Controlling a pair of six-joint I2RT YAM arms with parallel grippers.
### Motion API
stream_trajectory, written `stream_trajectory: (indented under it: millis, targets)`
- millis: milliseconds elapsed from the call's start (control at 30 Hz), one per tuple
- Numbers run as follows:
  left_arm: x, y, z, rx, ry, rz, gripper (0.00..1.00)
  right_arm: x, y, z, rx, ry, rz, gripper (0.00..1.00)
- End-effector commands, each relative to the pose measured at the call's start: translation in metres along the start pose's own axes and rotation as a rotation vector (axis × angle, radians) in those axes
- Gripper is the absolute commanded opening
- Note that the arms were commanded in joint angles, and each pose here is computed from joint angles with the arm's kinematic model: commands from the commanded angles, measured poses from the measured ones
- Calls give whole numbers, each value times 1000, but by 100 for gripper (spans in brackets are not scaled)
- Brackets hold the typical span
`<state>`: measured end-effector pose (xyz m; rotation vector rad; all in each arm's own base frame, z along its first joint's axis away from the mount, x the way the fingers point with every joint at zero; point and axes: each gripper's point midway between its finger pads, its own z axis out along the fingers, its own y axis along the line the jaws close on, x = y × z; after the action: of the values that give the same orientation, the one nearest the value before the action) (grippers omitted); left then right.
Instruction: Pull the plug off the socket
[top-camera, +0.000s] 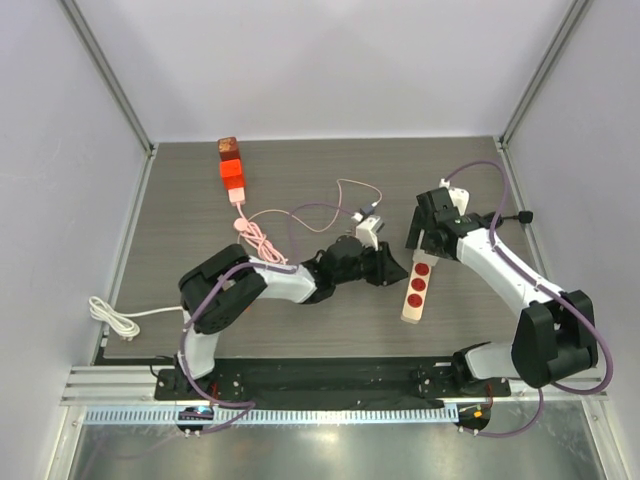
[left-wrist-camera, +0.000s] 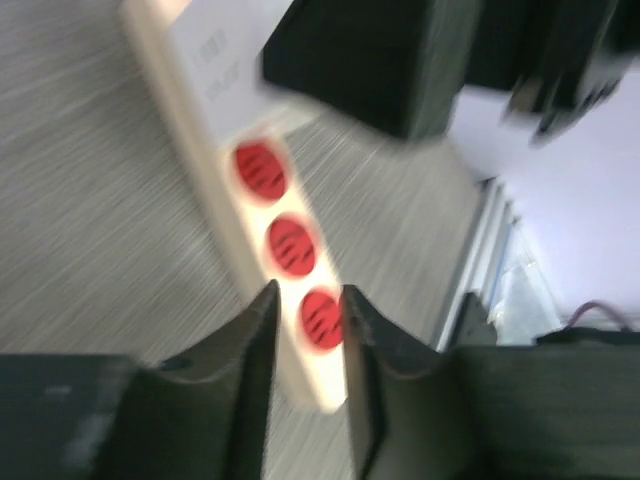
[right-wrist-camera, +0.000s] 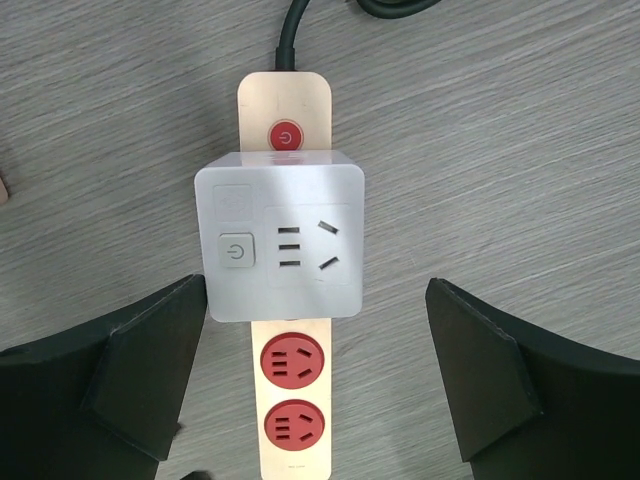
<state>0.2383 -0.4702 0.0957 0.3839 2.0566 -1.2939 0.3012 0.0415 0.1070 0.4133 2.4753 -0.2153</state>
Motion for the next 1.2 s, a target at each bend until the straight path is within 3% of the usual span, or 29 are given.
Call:
stream_trajectory:
  millis: [0, 100, 300, 567, 767, 1167]
  targets:
    - [-12, -42, 23, 147, -7, -22, 29, -15, 4, -8, -50, -59, 58, 96]
    - [-3, -52, 43, 182, 22, -44, 22, -14, 5, -6, -64, -54, 69, 92]
    - [26, -29, 69, 131, 60, -75, 8, -1, 15, 2, -118, -20, 83, 84]
    - [54, 9, 77, 14, 106, -114, 0, 11, 13, 12, -110, -6, 83, 73]
    - [82, 52, 75, -162, 148, -228, 0, 12, 7, 17, -76, -29, 99, 69]
    - [96, 69, 70, -212, 153, -264, 0, -3, 9, 30, -59, -49, 57, 70]
